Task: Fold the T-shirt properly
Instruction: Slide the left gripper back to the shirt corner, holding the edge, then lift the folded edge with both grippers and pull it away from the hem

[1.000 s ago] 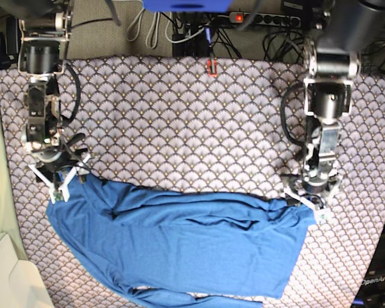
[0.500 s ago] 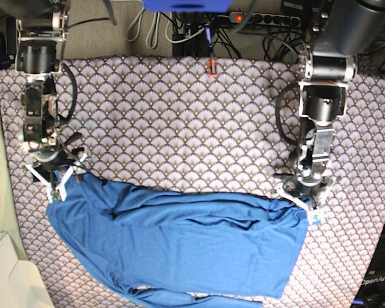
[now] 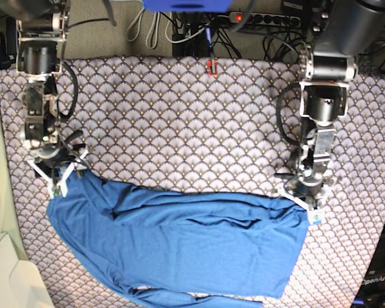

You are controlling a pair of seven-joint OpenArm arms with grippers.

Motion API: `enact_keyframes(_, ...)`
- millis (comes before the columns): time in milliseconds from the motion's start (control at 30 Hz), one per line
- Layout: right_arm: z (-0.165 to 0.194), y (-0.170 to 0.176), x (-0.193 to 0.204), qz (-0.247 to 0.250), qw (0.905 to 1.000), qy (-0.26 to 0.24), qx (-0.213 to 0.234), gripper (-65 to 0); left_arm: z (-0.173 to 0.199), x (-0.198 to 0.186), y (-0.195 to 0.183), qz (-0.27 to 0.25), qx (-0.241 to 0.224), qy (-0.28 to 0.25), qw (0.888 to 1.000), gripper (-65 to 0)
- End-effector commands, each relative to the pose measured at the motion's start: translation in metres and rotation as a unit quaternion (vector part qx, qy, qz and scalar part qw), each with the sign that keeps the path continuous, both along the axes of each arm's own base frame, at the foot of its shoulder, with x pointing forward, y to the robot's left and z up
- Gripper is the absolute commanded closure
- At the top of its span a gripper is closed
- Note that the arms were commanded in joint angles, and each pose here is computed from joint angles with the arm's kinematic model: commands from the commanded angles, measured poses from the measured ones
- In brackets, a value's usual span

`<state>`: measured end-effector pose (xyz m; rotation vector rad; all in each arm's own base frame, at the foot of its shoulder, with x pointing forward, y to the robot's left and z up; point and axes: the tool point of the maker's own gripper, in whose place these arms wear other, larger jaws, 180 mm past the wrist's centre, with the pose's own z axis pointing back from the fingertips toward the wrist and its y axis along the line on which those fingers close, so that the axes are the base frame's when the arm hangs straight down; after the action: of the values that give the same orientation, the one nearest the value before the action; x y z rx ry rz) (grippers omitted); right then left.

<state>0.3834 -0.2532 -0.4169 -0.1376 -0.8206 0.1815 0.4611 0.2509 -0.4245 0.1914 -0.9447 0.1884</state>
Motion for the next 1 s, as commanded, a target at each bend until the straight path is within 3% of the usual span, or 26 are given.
enact_keyframes(0,0.015,-0.006,0.011,-0.001,0.9998,-0.02,-0.007,-41.0,0.01,0.004,0.014,0.011,0.013,-0.002,1.0,-0.4)
enact_keyframes(133,0.018,-0.004,0.014,0.004,0.9992,-0.039,-0.004,-35.7,0.017,0.01,0.015,-0.008,0.035,-0.002,0.999,-0.4)
enact_keyframes(367,0.004,-0.009,0.01,-0.002,0.9996,-0.028,0.0,-2.5,0.027,0.017,0.018,-0.026,0.06,-0.005,0.998,-0.4)
enact_keyframes(400,0.003,-0.015,0.007,-0.003,0.9997,-0.024,-0.006,0.0,0.027,0.017,0.019,-0.026,0.061,-0.005,0.998,-0.4)
enact_keyframes(633,0.006,-0.04,-0.005,-0.003,0.9992,-0.022,-0.033,0.0,0.034,0.019,0.022,-0.03,0.069,-0.008,0.997,-0.4)
enact_keyframes(967,0.019,-0.037,-0.033,0.031,0.9966,-0.043,-0.063,0.0,0.051,0.004,0.019,-0.04,0.067,0.02,0.997,-0.4)
